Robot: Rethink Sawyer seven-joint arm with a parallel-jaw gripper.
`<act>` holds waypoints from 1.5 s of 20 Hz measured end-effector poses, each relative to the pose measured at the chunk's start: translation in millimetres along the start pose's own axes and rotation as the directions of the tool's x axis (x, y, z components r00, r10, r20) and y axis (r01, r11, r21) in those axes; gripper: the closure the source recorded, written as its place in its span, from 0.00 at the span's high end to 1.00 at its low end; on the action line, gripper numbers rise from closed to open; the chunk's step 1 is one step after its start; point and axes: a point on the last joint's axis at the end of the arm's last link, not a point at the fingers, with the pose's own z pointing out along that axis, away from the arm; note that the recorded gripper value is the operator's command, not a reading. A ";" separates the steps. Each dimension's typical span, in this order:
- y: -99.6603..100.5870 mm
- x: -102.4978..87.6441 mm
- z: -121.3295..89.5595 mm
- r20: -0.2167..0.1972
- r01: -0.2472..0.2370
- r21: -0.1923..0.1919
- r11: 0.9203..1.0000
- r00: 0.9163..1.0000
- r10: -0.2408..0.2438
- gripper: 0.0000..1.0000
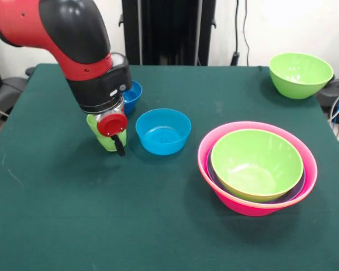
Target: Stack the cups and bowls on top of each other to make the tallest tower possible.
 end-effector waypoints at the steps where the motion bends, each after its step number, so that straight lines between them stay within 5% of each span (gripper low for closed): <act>1: -0.4 -0.7 2.6 0.007 0.010 -0.001 1.000 1.000 -0.010 1.00; 10: -0.4 3.6 12.1 0.023 0.086 -0.006 0.996 0.996 -0.086 1.00; 16: 8.3 -0.7 -8.0 0.054 0.103 -0.021 0.995 0.993 -0.101 1.00; 21: 15.2 -1.3 -58.8 0.085 0.122 -0.011 0.992 0.989 -0.121 1.00; 30: 23.6 10.3 -136.0 0.069 0.149 0.067 0.987 0.986 -0.153 1.00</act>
